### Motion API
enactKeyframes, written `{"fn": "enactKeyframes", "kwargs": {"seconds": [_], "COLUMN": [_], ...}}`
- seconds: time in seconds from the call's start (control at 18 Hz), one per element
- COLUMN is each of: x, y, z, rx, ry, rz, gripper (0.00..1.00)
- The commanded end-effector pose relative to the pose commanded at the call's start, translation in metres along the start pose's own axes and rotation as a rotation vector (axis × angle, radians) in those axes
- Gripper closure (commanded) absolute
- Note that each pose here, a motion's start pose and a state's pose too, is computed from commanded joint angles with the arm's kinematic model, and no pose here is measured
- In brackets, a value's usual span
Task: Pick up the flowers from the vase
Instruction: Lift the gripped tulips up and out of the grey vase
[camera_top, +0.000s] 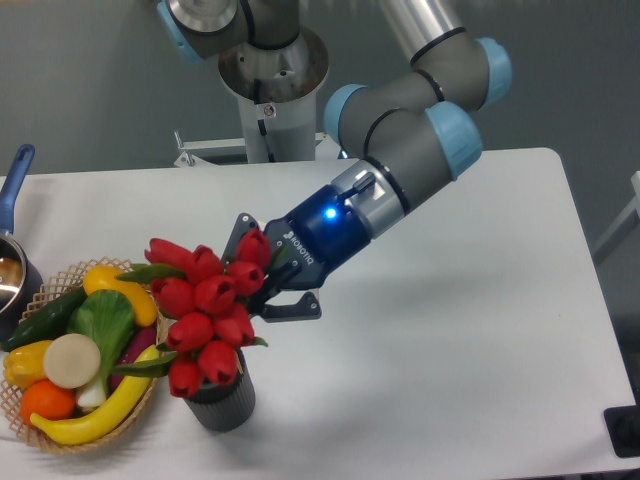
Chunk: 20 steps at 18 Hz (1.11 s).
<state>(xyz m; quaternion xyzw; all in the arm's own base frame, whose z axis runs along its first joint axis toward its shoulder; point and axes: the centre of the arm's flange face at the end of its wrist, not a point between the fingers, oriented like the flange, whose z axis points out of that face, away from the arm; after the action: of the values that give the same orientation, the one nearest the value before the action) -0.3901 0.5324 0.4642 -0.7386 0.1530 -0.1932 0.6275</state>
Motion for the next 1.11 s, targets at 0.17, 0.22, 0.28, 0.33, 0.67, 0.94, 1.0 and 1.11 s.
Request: {"fn": "enactKeyframes", "kwargs": {"seconds": [0.17, 0.22, 0.28, 0.33, 0.67, 0.94, 1.0, 1.11], "x": [-0.001, 0.000, 0.000, 0.000, 0.002, -0.005, -0.005, -0.010], "y": [-0.005, -0.005, -0.006, -0.006, -0.012, -0.014, -0.014, -0.009], "z": [-0.009, -0.009, -0.009, -0.009, -0.015, -0.044, -0.047, -0.058], "rx": [0.018, 0.022, 0.023, 0.023, 0.046, 0.050, 0.050, 0.039], "ry": [-0.003, 0.000, 0.001, 0.001, 0.006, -0.041, -0.047, -0.073], "rz": [0.001, 0.000, 0.000, 0.000, -0.009, -0.010, -0.012, -0.024], "gripper": [0.78, 0.78, 0.78, 0.78, 0.78, 0.76, 0.76, 0.76]}}
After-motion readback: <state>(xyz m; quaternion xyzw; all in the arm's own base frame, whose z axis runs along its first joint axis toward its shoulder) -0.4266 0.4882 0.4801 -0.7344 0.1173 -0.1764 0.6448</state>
